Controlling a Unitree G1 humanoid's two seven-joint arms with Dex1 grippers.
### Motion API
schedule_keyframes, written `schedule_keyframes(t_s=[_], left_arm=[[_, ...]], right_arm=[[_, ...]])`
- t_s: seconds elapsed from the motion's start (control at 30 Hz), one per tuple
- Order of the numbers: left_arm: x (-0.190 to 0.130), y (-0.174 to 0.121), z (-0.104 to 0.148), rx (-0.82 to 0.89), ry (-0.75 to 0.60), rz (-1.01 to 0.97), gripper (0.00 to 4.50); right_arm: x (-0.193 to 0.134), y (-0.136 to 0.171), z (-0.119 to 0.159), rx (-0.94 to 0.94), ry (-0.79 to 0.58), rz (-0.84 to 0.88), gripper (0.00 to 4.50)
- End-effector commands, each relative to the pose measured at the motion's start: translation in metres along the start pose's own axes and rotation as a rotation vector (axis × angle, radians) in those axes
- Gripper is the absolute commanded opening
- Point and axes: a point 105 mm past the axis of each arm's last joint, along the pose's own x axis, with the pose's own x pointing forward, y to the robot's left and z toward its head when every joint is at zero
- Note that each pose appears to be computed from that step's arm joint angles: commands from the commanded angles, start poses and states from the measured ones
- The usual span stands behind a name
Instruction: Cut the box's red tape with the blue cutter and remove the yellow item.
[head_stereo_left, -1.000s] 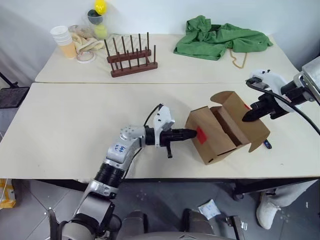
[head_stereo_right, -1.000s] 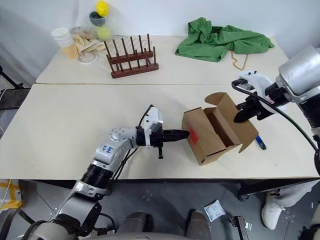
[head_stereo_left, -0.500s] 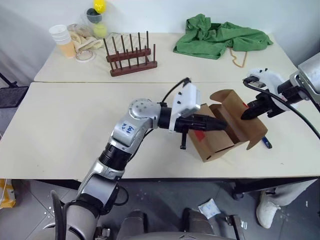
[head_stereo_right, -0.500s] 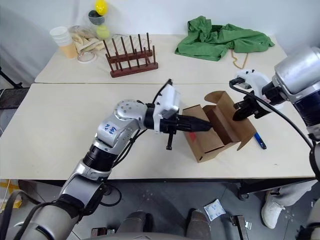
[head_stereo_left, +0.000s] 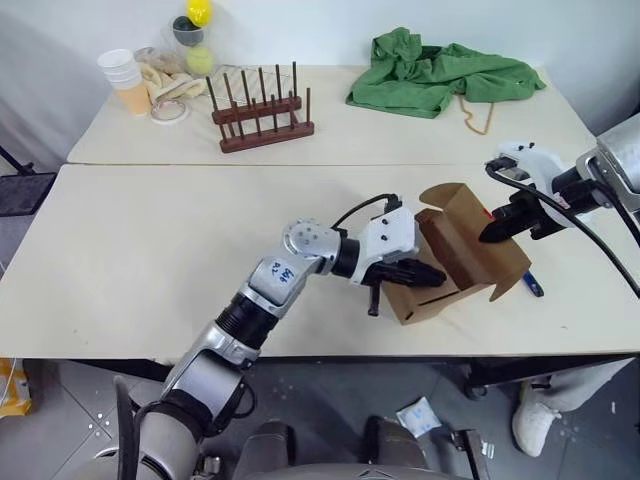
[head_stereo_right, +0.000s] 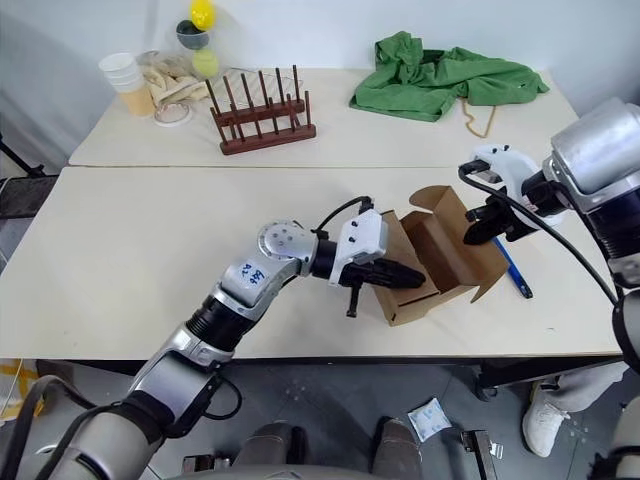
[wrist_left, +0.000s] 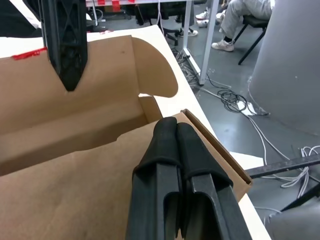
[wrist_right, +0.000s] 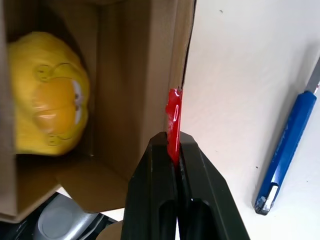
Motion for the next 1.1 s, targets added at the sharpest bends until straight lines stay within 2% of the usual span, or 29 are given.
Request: schedule_keyframes(t_s=[0.03, 0.27, 0.5, 0.87, 1.1], left_arm=[[-0.013, -0.006, -0.027, -0.066, 0.106, 0.015, 0.00], [-0.042, -0.010, -0.046, -0.147, 0.163, 0.074, 0.00], [-0.051, -0.011, -0.051, -0.183, 0.160, 0.142, 0.00], [-0.057, -0.016, -0.053, -0.235, 0.151, 0.218, 0.00], [-0.066, -0.019, -0.057, -0.258, 0.173, 0.250, 0.00]], right_arm=[[-0.011, -0.006, 0.001, 0.010, -0.041, -0.012, 0.03], [-0.021, -0.009, -0.006, 0.020, -0.035, -0.012, 0.03], [-0.022, -0.004, -0.016, 0.011, 0.002, 0.006, 0.03], [0.007, 0.004, -0.028, 0.000, 0.052, 0.038, 0.03], [0.015, 0.009, -0.029, -0.003, 0.046, 0.050, 0.03]])
